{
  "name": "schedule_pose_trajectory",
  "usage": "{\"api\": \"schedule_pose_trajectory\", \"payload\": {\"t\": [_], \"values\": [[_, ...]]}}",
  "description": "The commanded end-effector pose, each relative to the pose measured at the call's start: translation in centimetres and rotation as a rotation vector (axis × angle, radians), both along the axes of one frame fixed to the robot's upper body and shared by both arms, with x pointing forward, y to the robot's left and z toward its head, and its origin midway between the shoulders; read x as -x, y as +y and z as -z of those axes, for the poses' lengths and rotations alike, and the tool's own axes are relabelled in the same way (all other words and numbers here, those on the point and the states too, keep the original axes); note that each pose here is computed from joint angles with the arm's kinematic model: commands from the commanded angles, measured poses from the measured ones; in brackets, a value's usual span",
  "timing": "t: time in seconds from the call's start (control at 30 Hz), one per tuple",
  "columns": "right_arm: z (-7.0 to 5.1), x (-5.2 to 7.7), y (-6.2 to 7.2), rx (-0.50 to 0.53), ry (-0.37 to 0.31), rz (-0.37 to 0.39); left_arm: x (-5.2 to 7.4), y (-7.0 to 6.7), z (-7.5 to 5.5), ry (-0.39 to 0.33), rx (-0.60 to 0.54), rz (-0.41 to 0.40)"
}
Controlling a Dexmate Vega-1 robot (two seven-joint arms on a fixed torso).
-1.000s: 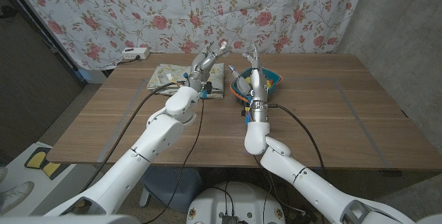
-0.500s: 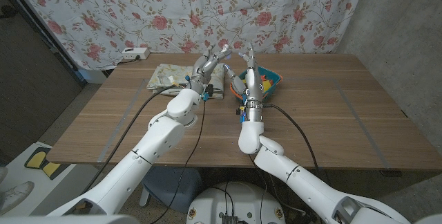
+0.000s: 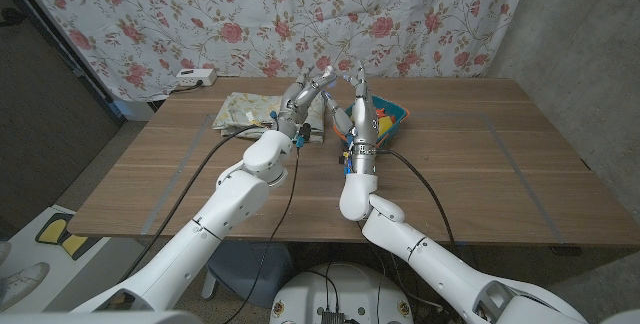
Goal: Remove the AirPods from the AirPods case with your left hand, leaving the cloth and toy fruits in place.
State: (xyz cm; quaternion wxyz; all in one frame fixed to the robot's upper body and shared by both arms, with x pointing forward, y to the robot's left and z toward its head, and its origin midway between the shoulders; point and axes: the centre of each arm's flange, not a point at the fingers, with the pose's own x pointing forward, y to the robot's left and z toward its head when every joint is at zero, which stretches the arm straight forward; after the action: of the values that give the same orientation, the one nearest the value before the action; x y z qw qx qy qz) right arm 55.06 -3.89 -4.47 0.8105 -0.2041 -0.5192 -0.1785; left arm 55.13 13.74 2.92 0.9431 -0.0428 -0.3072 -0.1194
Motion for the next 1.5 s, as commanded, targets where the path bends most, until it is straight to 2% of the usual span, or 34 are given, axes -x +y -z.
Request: {"api": "schedule_pose_trajectory", "payload": {"t": [0.03, 0.33, 0.6, 0.83, 1.5], "values": [[-0.2, -0.3, 0.3, 0.004, 0.013, 0.038, 0.2, -0.3, 0.2, 0.001, 0.007, 0.009], [-0.4, -0.4, 0.6, 0.005, 0.006, 0.036, 0.2, -0.4, 0.5, 0.009, 0.008, 0.017], [-0.4, -0.2, 0.8, -0.007, -0.003, 0.076, 0.1, -0.5, 0.6, 0.015, 0.001, 0.015], [-0.4, -0.1, 0.8, -0.016, -0.010, 0.074, -0.1, -0.7, 0.7, 0.018, 0.001, 0.028], [-0.2, -0.3, 1.1, -0.007, 0.002, 0.105, -0.1, -1.3, 1.0, 0.026, -0.001, 0.046]]}}
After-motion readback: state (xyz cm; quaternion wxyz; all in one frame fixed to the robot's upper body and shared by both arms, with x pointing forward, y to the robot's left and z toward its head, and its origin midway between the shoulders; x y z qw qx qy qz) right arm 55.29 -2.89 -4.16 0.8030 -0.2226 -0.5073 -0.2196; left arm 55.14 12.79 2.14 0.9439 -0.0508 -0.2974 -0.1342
